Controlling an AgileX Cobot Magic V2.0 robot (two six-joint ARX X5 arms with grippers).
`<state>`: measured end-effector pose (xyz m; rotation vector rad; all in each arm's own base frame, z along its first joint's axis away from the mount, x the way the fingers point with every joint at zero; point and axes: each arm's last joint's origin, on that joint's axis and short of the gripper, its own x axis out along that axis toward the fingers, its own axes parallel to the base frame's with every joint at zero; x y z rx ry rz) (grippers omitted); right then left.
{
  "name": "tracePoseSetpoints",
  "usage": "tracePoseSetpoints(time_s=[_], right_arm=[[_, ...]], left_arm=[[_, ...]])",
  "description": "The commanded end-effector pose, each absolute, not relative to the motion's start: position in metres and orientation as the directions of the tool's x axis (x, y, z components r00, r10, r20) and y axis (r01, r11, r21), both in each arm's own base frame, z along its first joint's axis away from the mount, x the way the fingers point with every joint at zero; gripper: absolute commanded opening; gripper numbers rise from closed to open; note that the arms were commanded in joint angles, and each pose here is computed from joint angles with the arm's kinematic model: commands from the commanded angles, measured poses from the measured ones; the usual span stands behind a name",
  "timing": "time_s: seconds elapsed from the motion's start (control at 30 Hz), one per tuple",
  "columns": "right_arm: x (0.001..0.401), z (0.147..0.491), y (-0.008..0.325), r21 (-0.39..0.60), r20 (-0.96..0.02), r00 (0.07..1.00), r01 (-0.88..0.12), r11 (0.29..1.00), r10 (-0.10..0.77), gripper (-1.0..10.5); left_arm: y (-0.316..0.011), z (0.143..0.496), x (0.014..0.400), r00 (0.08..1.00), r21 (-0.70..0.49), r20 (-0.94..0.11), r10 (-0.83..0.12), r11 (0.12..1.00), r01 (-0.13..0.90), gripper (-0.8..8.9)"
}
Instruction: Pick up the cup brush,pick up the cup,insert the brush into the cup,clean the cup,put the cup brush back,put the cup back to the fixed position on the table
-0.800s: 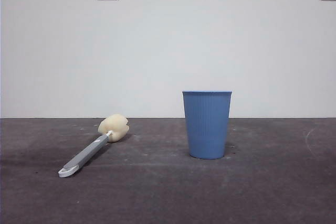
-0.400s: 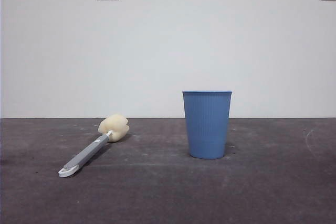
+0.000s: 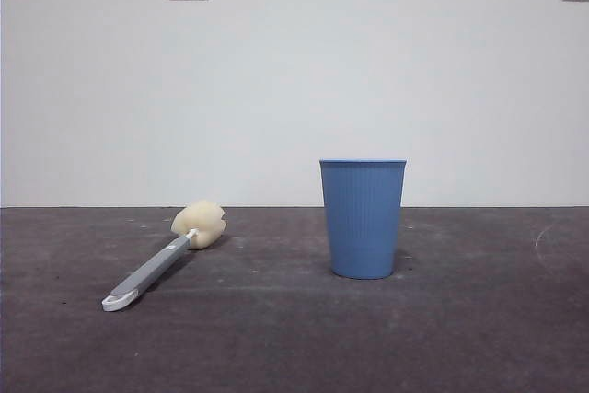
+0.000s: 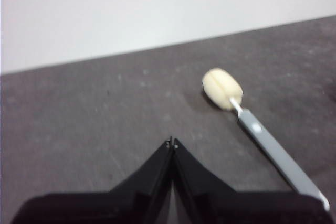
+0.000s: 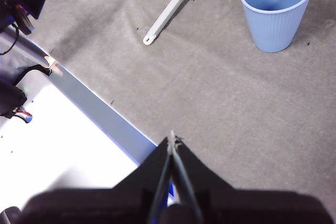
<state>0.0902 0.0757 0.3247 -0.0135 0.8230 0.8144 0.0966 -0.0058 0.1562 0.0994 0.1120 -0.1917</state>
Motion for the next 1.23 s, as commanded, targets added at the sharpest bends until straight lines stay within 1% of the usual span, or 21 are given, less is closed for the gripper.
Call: tracePoseSetpoints(time_s=[0.03,0.2,0.93,0.97,1.03,1.1,1.17,1.23], right_arm=[[0.090,0.326,0.076,0.291,-0.653,0.405,-0.647,0.705,0.641,0.0],[0.090,0.325,0.076,0.291,-0.655,0.403,-0.646,0.706,0.639,0.0],[0.090,0.325,0.076,0.291,-0.655,0.403,-0.646,0.706,0.639,0.0],[0.089,0.326,0.075,0.263,-0.651,0.410,-0.668,0.697,0.639,0.0],[0.089,0.328,0.072,0.193,-0.636,0.465,-0.676,0.711,0.615,0.0],[0.090,0.334,0.068,0.123,-0.584,0.569,-0.644,0.755,0.580,0.0],[0.090,0.342,0.064,0.081,-0.487,0.655,-0.625,0.777,0.578,0.0],[0.087,0.348,0.059,0.049,-0.380,0.710,-0.624,0.780,0.593,0.0]], left_arm=[[-0.006,0.147,0.096,0.967,0.056,-0.177,-0.185,0.979,0.198,-0.04],[-0.006,0.148,0.096,0.968,0.018,-0.167,-0.188,0.981,0.194,-0.04],[-0.005,0.148,0.096,0.969,0.021,-0.162,-0.184,0.982,0.190,-0.04],[-0.005,0.148,0.096,0.969,0.021,-0.162,-0.184,0.982,0.190,-0.04],[-0.005,0.148,0.096,0.969,0.021,-0.162,-0.184,0.982,0.190,-0.04],[-0.005,0.148,0.096,0.969,0.021,-0.162,-0.184,0.982,0.190,-0.04],[-0.005,0.148,0.096,0.969,0.021,-0.163,-0.184,0.982,0.190,-0.04],[-0.005,0.148,0.096,0.969,0.021,-0.162,-0.184,0.982,0.190,-0.04]])
